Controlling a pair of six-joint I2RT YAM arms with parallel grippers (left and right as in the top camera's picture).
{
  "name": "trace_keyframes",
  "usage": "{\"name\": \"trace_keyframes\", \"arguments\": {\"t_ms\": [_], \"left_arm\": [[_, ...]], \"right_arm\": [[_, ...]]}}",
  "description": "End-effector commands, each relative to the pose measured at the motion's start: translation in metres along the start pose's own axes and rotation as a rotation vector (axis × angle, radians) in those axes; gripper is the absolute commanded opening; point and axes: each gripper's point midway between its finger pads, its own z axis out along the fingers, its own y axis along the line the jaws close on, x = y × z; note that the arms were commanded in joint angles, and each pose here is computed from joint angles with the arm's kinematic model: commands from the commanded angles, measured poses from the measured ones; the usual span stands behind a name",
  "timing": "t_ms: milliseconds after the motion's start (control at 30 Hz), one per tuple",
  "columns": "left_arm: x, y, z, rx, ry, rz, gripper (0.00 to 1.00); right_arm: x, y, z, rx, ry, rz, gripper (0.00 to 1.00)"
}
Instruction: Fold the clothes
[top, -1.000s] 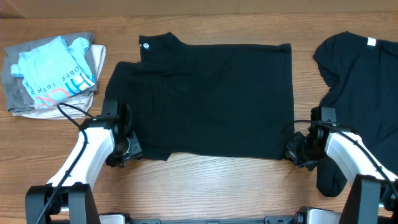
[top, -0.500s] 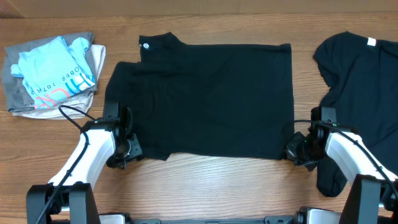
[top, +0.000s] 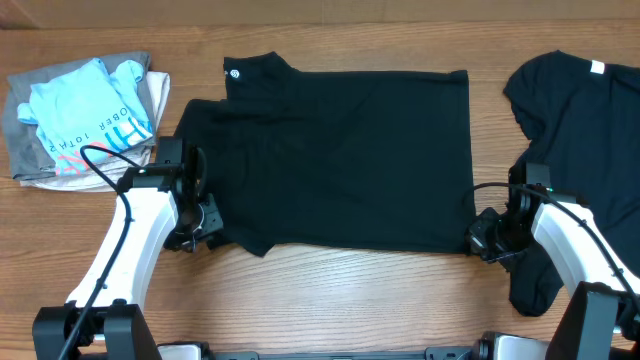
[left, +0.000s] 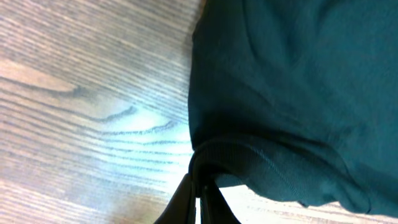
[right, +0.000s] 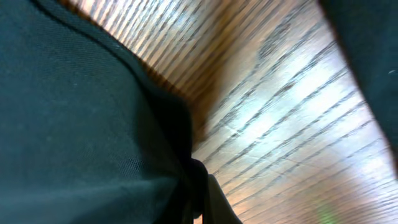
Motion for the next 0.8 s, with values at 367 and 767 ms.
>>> {"name": "trace_keyframes", "arguments": {"t_ms": [367,767], "left_arm": [[0.0,0.01,-0.043,-0.069,0.035,0.053,0.04],[0.006,0.016,-0.05,-0.099,0.061,0.052,0.04]], "right_arm": [[-0.021,0.0,-0.027,0.054,-0.07,0.01,0.04],[-0.026,0.003,-0.043,0.064,-0.084,-0.015,0.04]]}}
